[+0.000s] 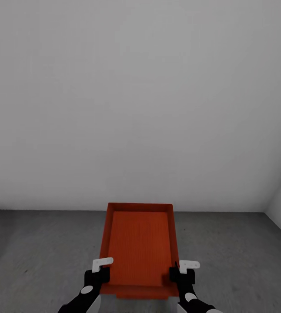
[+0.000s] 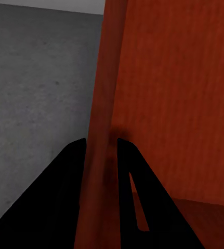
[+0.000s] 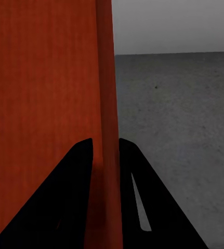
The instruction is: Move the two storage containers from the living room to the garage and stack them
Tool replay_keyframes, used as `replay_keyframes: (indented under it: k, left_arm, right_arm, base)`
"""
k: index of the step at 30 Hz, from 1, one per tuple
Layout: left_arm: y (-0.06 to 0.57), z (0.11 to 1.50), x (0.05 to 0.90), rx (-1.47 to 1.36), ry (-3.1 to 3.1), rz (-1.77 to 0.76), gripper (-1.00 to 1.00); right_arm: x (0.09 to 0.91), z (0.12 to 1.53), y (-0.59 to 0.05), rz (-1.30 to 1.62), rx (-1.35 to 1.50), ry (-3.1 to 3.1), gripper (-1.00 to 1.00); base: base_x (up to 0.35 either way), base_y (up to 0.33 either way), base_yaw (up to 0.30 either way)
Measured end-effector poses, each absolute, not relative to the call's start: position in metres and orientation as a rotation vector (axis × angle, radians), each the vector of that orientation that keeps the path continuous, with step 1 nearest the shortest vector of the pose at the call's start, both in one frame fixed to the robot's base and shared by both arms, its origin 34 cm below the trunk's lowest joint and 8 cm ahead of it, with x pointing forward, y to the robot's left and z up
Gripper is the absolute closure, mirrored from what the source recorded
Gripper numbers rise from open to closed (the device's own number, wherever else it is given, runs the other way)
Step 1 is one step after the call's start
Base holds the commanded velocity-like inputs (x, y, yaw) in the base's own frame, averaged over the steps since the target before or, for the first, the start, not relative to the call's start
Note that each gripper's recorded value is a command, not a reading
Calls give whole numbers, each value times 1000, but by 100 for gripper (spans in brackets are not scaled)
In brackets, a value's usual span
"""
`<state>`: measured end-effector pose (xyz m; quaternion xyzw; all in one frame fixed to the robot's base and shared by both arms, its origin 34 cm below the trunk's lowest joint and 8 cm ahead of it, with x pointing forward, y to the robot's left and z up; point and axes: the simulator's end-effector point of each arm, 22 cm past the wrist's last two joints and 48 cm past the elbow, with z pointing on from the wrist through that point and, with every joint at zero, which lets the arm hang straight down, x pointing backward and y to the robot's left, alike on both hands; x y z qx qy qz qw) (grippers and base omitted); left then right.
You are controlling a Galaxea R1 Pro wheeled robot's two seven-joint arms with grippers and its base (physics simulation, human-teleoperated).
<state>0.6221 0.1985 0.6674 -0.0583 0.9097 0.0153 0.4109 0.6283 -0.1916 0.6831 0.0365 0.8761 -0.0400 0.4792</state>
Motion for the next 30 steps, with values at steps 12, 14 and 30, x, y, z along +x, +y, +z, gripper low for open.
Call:
replay_keyframes:
  k: [12, 14, 30]
  left_arm:
    - [198, 658, 617, -147, 2309, 41, 100]
    - [198, 656, 616, -148, 2313, 41, 100]
    - [198, 644, 610, -148, 2338, 43, 100]
  right_arm:
    - [624, 674, -192, -100, 86, 2158, 100]
    - [623, 672, -192, -100, 86, 2161, 100]
    - [617, 660, -192, -102, 85, 2187, 100]
  base:
    - [0, 0, 0]
    - [0, 0, 0]
    - [0, 0, 0]
